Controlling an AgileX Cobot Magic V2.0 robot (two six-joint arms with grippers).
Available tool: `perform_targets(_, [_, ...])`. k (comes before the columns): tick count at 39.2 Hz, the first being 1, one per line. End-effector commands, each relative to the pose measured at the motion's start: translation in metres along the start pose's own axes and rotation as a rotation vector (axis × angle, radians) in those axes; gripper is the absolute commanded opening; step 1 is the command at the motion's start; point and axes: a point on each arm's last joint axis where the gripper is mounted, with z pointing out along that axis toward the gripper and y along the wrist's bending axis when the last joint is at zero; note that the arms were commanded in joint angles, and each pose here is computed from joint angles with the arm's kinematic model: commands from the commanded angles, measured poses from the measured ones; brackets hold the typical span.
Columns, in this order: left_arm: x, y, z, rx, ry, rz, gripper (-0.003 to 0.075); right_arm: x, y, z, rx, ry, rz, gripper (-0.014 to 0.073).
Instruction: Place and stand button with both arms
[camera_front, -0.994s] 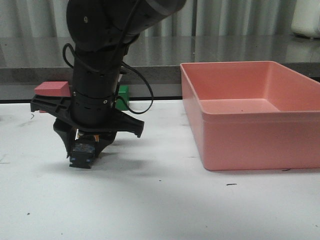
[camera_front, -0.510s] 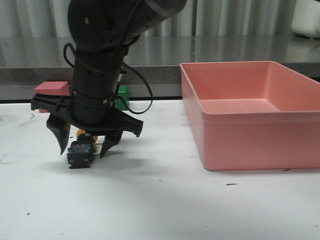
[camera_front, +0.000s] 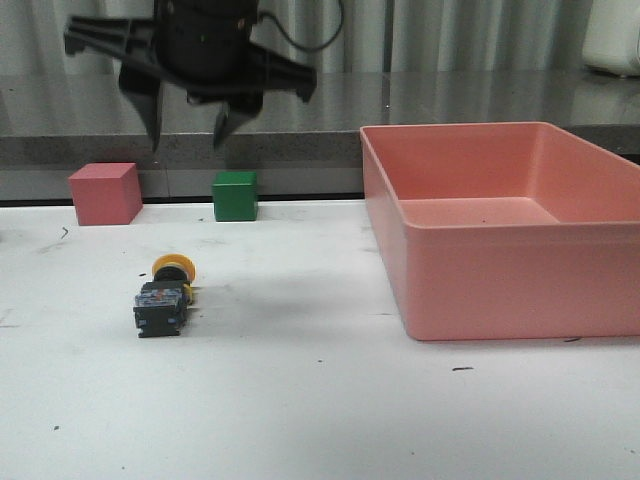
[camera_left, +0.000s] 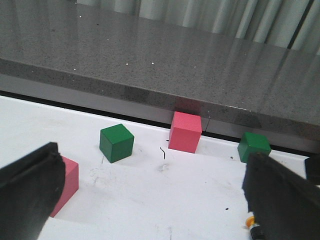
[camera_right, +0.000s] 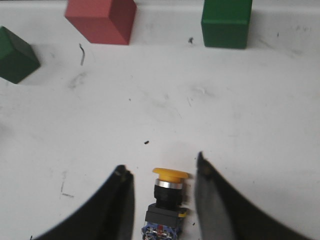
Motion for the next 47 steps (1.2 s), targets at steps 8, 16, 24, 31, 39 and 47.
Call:
perform_targets(8, [-0.015, -0.003, 0.000, 0.016, -0.093, -0.005, 0.0691, -0.054, -0.013, -0.103, -0.032, -0.191, -0.100, -0.0062])
perform_targets(16, [-0.015, -0.003, 0.000, 0.016, -0.093, -0.005, 0.0691, -0.080, -0.080, -0.156, 0.121, -0.118, -0.155, -0.0062])
perform_targets(24, [-0.015, -0.003, 0.000, 0.016, -0.093, -0.005, 0.0691, -0.091, -0.156, -0.207, 0.205, -0.032, -0.087, -0.0062])
perform_targets(31, [-0.015, -0.003, 0.000, 0.016, -0.093, -0.005, 0.0691, -0.051, -0.201, -0.238, 0.340, -0.020, -0.056, -0.0062])
perform_targets(39, [-0.015, -0.003, 0.000, 0.016, -0.093, -0.005, 0.0692, 0.035, -0.220, -0.253, 0.350, -0.059, -0.102, -0.0063])
perform_targets(47, [-0.015, -0.003, 0.000, 0.016, -0.093, -0.005, 0.0691, 0.100, -0.230, -0.267, 0.298, -0.218, -0.138, -0.0063])
